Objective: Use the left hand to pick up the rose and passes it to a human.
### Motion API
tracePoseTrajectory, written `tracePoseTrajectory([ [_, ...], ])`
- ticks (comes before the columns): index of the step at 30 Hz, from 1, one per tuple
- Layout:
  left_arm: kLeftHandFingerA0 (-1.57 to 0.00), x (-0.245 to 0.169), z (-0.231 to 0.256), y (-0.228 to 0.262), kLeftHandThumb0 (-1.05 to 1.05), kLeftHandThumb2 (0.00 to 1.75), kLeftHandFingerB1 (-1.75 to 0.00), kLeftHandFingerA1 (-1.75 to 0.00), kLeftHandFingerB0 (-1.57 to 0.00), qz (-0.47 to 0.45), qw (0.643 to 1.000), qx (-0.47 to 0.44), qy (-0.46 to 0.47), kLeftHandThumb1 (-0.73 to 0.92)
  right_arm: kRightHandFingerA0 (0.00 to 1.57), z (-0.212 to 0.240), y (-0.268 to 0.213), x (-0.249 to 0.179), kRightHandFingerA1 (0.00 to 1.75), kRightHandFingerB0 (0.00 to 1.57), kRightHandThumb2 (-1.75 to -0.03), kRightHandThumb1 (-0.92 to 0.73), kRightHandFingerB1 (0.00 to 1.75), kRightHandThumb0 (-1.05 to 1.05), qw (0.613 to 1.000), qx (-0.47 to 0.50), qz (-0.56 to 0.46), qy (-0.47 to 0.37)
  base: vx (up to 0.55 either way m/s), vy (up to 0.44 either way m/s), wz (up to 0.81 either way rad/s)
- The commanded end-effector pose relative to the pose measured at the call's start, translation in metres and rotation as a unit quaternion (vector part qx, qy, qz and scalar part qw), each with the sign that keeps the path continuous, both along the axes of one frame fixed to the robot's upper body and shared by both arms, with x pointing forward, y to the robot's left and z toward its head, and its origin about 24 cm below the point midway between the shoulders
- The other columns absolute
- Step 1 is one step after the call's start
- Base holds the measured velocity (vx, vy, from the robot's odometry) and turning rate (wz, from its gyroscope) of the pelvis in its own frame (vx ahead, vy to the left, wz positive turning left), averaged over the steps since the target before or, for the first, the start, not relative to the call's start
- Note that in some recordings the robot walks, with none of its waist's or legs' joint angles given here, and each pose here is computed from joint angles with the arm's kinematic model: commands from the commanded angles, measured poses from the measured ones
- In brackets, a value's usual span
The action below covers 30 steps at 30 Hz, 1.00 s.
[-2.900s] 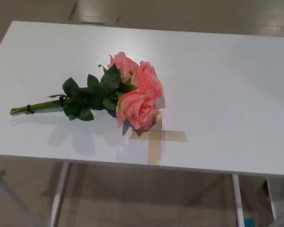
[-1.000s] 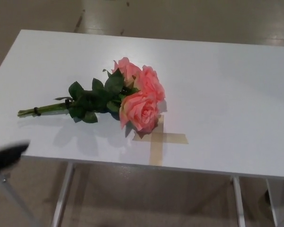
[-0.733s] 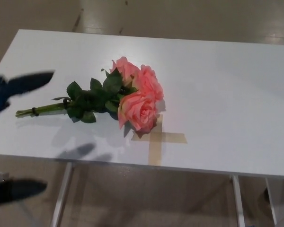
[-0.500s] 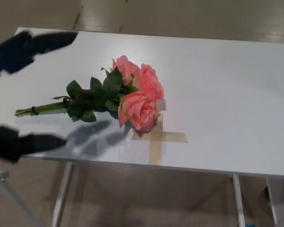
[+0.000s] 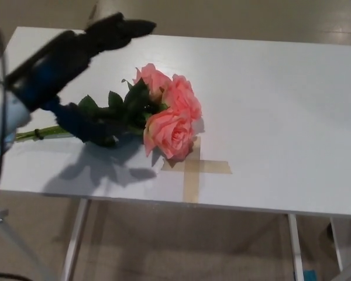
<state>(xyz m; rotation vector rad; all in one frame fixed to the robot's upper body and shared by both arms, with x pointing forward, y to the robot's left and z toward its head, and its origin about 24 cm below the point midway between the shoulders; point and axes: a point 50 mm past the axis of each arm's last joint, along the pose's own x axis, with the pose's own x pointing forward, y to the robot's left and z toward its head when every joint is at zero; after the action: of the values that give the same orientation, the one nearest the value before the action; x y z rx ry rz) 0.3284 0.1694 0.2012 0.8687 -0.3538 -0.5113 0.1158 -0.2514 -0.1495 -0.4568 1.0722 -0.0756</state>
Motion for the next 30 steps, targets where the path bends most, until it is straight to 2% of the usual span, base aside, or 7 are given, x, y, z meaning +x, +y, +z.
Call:
tracePoseTrajectory([
  [1, -0.01, 0.037, -0.039, -0.007, -0.59, 0.79, -0.41, -0.31, -0.11, 0.134, 0.975, 0.165, 0.069, 0.39, 0.7, -0.001, -0.005, -0.009, 0.48, 0.52, -0.6, -0.65, 0.41, -0.35, 1.0, 0.004, -0.006, 0.016, 0.0, 0.0, 0.0],
  [10, -0.05, 0.051, -0.06, -0.005, -0.63, 0.74, -0.27, -0.24, -0.09, 0.179, 0.962, 0.18, 0.099, 0.4, 0.7, -0.001, -0.005, -0.009, 0.48, 0.52, -0.6, -0.65, 0.41, -0.35, 1.0, 0.004, -0.003, 0.016, 0.0, 0.0, 0.0],
  [16, 0.0, 0.058, -0.057, 0.005, -0.59, 0.78, -0.39, -0.28, -0.12, 0.229, 0.956, 0.172, 0.071, 0.38, 0.7, -0.001, -0.005, -0.007, 0.48, 0.53, -0.6, -0.65, 0.41, -0.35, 1.0, 0.0, 0.005, 0.015, 0.0, 0.0, 0.0],
  [17, -0.07, 0.059, -0.056, 0.006, -0.64, 0.55, -0.27, -0.26, -0.13, 0.237, 0.955, 0.167, 0.059, 0.47, 0.7, 0.0, -0.005, -0.005, 0.48, 0.53, -0.6, -0.65, 0.41, -0.35, 1.0, 0.001, 0.004, 0.014, 0.0, 0.0, 0.0],
  [18, -0.07, 0.06, -0.056, 0.006, -0.64, 0.55, -0.27, -0.26, -0.13, 0.24, 0.955, 0.165, 0.054, 0.47, 0.7, 0.0, -0.005, -0.004, 0.48, 0.53, -0.6, -0.65, 0.41, -0.35, 1.0, 0.001, 0.004, 0.013, 0.0, 0.0, 0.0],
  [19, -0.01, 0.06, -0.055, 0.007, -0.6, 0.77, -0.38, -0.28, -0.12, 0.245, 0.955, 0.163, 0.045, 0.39, 0.7, 0.0, -0.004, -0.004, 0.48, 0.53, -0.6, -0.65, 0.41, -0.35, 1.0, 0.004, 0.002, 0.012, 0.0, 0.0, 0.0],
  [30, 0.0, 0.064, -0.056, 0.007, -0.7, 0.74, -0.36, -0.3, -0.12, 0.272, 0.95, 0.155, 0.006, 0.46, 0.71, 0.0, -0.004, -0.001, 0.48, 0.53, -0.6, -0.65, 0.41, -0.35, 1.0, 0.003, 0.007, 0.016, 0.0, 0.0, 0.0],
])
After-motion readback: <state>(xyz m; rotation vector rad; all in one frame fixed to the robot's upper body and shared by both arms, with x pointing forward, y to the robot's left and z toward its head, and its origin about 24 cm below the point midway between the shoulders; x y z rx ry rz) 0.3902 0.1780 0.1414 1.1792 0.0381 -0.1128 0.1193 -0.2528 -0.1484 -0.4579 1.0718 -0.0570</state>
